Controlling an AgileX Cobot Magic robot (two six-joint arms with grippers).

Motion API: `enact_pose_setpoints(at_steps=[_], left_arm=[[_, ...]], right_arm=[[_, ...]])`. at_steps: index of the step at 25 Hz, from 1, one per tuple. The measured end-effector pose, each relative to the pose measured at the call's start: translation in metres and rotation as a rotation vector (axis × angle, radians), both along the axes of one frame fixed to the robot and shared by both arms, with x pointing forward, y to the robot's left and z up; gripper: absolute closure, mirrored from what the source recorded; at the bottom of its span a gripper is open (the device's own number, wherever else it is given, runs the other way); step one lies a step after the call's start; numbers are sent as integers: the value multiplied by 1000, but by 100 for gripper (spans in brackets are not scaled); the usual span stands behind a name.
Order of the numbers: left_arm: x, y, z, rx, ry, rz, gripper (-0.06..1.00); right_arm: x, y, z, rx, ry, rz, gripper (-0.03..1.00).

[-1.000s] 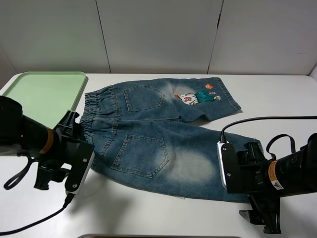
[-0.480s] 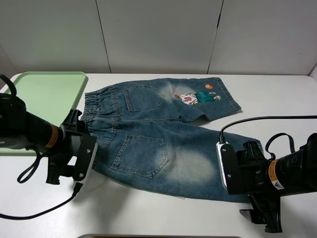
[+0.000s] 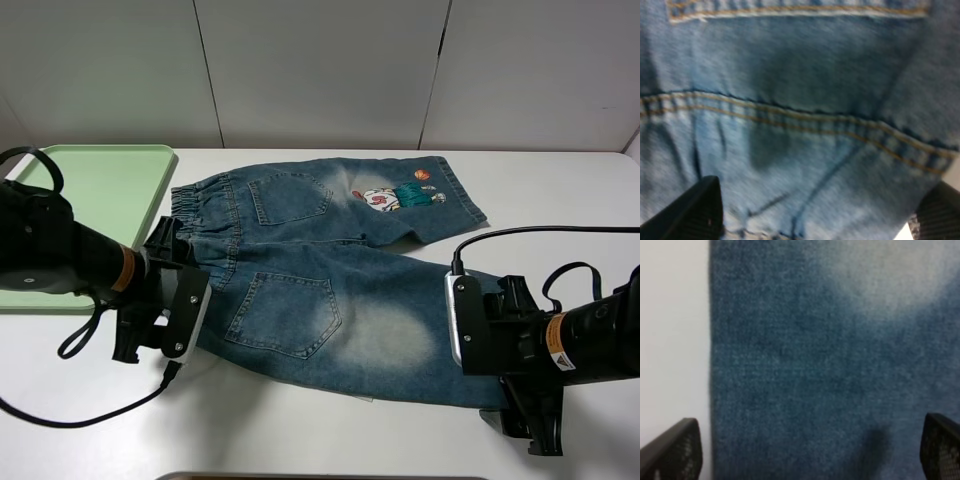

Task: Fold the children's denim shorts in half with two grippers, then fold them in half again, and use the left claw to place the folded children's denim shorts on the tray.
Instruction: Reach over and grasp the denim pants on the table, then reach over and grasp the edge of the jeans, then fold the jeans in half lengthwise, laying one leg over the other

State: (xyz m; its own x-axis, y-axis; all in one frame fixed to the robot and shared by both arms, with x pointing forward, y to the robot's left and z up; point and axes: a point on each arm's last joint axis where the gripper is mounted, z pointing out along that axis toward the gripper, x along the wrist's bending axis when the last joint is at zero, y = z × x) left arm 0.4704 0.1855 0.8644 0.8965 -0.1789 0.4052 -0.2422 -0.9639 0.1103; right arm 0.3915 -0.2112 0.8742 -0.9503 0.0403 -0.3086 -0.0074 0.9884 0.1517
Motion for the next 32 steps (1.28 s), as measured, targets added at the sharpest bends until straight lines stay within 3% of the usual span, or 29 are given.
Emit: enact_pose_setpoints(at_steps=[3,6,10,13,17,27,32], left_arm=[[5,-3,-3,-2,3,0,22],[8,-4,-5,-7,9,15,32],[8,-3,-8,5,19,18,57],[7,-2,-11,24,32,23,77],[7,-1,-11,33,35,26,91],[6,1,-9,34,43,86,92],[1,7,-2,66,36,107,92]], right_arm=[[6,4,-3,5,10,-18,36],[15,9,-8,17,32,-65,54],[20,13,-15,20,53,-81,85],[19,13,-16,19,57,-86,98],[20,13,-16,16,57,-89,99],[21,13,-15,3,59,-89,99],[19,9,-4,-29,41,-100,99]])
